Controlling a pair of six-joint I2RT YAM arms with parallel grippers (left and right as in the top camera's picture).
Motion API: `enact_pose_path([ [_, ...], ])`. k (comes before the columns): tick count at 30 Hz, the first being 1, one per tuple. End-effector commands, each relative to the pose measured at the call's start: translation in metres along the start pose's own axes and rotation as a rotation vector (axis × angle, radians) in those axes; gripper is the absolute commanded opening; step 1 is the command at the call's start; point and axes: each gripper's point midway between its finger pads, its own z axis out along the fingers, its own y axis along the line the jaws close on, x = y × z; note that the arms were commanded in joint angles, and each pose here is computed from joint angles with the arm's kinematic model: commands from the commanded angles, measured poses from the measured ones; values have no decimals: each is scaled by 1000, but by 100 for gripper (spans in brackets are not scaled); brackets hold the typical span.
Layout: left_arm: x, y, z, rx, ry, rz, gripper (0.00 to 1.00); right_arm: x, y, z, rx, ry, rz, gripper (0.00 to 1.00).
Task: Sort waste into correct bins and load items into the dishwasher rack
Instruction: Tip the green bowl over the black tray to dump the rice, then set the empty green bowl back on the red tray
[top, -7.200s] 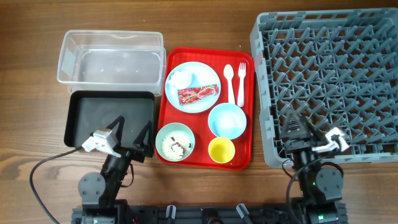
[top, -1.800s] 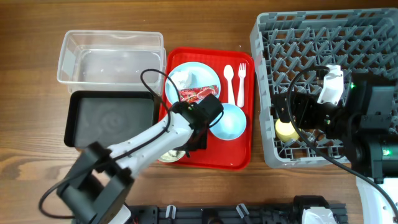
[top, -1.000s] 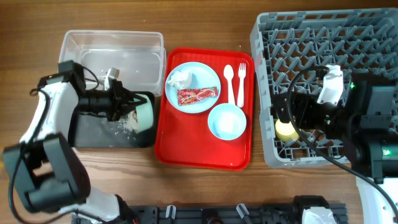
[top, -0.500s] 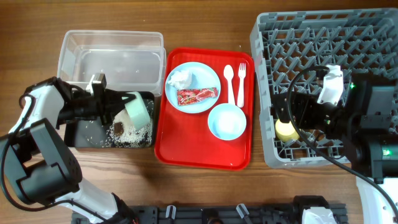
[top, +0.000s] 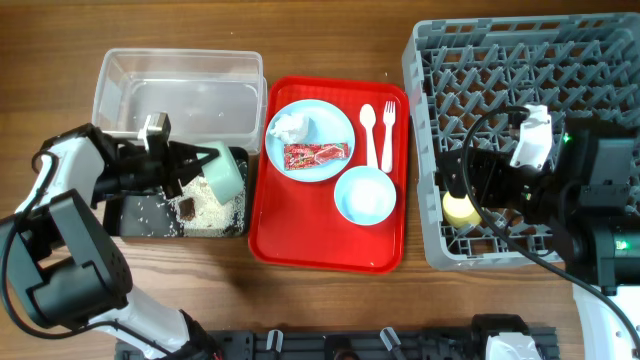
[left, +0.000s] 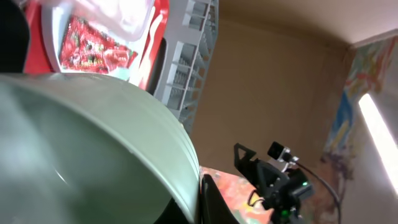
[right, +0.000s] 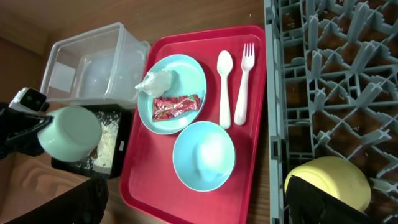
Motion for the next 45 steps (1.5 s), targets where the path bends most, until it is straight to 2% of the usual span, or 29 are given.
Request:
enact_pose_path([
  [1,2,4,1,-72,7,91,4,-1,4,-3,-14,1,3,93],
  [4,11,16,1,-165,38,53,4,-1,4,-3,-14,2,3,93],
  [9,43,6,13,-338,91,152,4,-1,4,-3,-15,-3,2,93],
  [11,53,16,17,-573,64,185,4,-2,4,-3,-15,-3,2,93],
  [13,57,23,20,-735,27,215,4,-2,4,-3,-15,-3,2,94],
  [18,74,33,63,-1009,-23,346,4,-2,4,-3,-15,-3,3,93],
  [21,92,41,97,-1087,-26,428,4,-2,4,-3,-15,-3,3,93],
  [25,100,51,110,-1216,-126,488,4,-1,4,-3,-14,-2,2,94],
  [29,112,68,131,-1257,-100,534,4,-2,4,-3,-15,-3,2,94],
  [34,108,87,147,-1289,-93,540,7,-1,4,-3,-14,-2,2,95],
  [35,108,86,147,-1284,-93,531,12,-1,4,-3,-14,-2,2,96],
  [38,110,85,148,-1276,-88,529,20,-2,3,-3,-11,-4,1,96],
  [39,111,86,149,-1272,-82,525,41,-2,3,-3,-11,-4,1,96],
  [40,111,86,149,-1271,-80,525,67,-2,3,-3,-11,-4,1,96],
  [41,111,85,149,-1271,-77,532,78,-2,3,-3,-11,-4,1,97],
  [43,101,74,151,-1263,-96,580,83,-2,3,-3,-11,-4,1,97],
  [45,71,49,148,-1256,-216,636,89,-2,3,-3,-11,-4,1,98],
])
